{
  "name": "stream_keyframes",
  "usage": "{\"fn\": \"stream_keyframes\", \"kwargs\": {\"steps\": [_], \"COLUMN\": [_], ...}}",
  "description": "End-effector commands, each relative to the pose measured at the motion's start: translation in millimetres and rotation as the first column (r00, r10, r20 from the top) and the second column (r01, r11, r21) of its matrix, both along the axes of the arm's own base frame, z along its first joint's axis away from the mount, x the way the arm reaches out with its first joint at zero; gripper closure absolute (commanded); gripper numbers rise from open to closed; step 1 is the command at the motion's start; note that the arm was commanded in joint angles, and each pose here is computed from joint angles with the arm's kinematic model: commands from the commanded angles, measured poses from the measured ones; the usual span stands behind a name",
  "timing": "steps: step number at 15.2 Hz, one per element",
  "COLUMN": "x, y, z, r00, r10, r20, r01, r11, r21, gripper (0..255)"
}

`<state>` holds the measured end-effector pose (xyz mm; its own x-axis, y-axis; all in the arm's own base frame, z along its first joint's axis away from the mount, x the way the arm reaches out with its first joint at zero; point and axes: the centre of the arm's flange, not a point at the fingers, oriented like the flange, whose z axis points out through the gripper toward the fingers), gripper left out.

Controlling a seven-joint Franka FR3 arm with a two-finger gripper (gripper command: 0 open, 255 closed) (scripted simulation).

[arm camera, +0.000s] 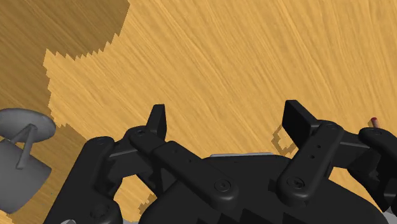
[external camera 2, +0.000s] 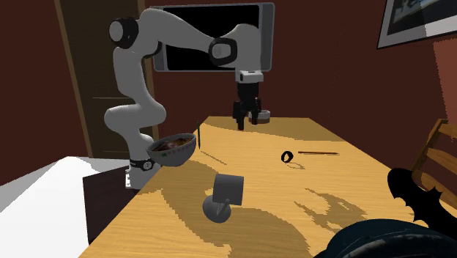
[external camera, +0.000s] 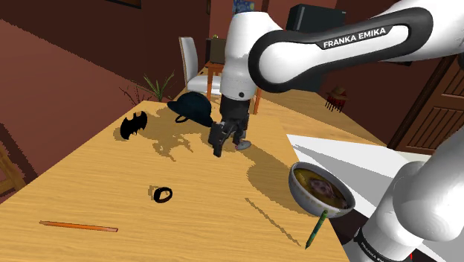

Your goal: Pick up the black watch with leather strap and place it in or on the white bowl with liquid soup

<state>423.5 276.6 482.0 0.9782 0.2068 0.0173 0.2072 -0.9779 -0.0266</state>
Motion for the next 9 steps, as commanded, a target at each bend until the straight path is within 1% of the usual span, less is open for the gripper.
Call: {"fn": "stream_keyframes", "kwargs": {"steps": [1, 9], "x": [9, 48], "y": [22, 107], "z": [-10, -65], "r00": [1.0, 1.0], "r10": [0.004, 0.023], "r20": [-0.004, -0.019], "r01": [-0.004, -0.023], "r11": [1.0, 1.0], "r21": [-0.003, -0.02], "gripper": [0, 0]}}
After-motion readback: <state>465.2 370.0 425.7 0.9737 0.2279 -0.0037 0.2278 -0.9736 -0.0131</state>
